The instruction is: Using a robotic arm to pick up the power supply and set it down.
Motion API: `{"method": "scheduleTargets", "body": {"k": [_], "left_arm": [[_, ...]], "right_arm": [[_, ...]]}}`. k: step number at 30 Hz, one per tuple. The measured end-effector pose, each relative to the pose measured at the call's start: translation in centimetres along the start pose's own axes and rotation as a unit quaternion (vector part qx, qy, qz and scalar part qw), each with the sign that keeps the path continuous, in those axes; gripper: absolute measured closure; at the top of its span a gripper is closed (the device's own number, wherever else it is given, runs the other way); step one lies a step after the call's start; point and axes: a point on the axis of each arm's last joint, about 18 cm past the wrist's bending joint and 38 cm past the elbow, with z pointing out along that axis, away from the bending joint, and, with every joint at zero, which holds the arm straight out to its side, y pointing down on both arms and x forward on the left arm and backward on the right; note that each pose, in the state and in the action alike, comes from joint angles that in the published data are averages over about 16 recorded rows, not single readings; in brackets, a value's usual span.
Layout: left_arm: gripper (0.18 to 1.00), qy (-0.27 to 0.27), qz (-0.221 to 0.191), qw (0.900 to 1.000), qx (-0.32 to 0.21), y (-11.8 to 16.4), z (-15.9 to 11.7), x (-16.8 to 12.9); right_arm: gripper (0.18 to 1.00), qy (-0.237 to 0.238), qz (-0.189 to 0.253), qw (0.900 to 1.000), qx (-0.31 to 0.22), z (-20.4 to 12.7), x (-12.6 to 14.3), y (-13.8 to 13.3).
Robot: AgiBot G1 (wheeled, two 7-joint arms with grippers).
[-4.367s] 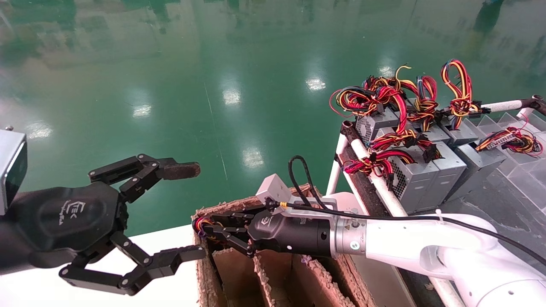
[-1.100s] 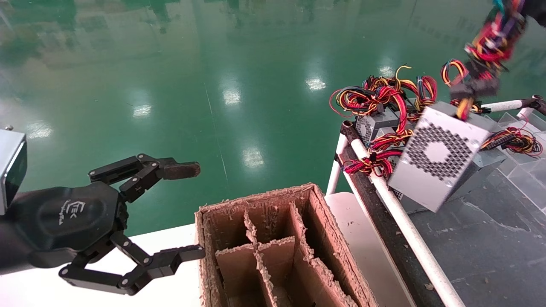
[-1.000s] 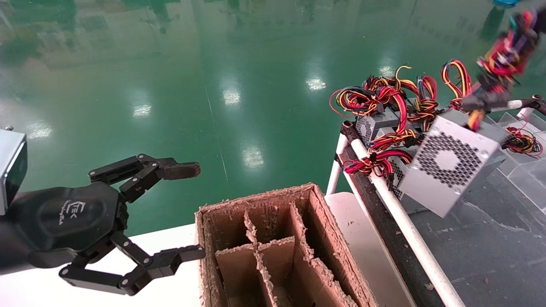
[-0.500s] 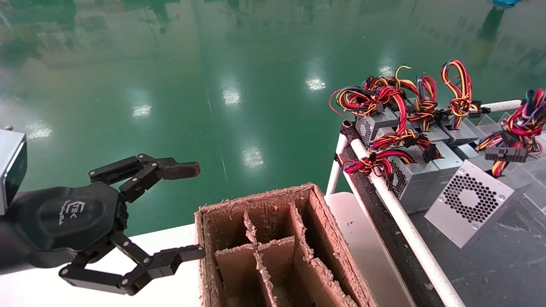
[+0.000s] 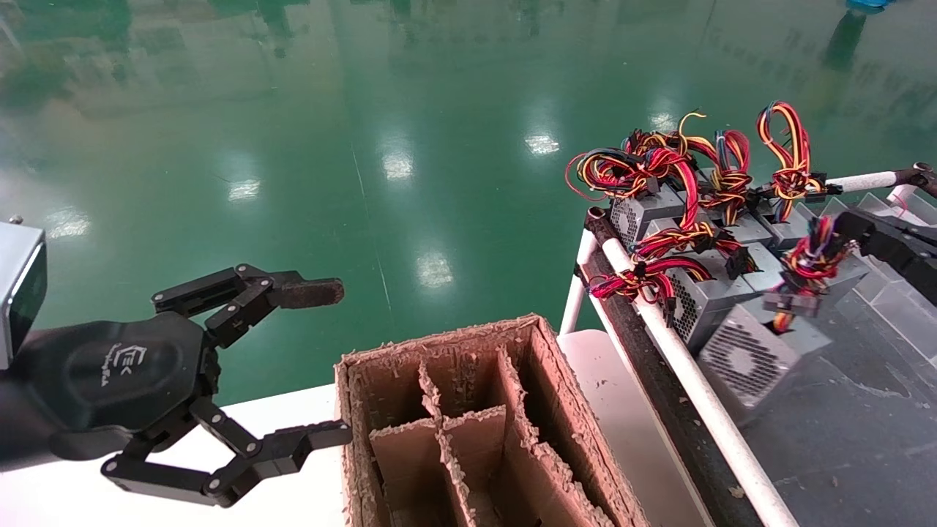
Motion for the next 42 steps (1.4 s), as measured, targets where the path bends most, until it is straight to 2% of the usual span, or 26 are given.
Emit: {"method": "scheduleTargets", "body": {"k": [19,26,37,42], "left_arm": [[0.184,0.000,0.000,1.0000,0.000,0.0,0.0,0.0],[0.184,0.000,0.000,1.0000,0.000,0.0,0.0,0.0],[0.184,0.000,0.000,1.0000,0.000,0.0,0.0,0.0],[0.184,0.000,0.000,1.0000,0.000,0.0,0.0,0.0]], "right_arm": [[0.976,-0.023,0.010,1.000,-0.006,2.0,-0.7,0.7],[0.947,-0.022,0.018,1.000,-0.002,2.1,-0.7,0.6],[0.818,-0.036,0.041,0.998,0.019,2.7,-1.1,-0.4],[0.710,-0.057,0.043,0.997,0.020,3.4,-1.8,-0.8]]}}
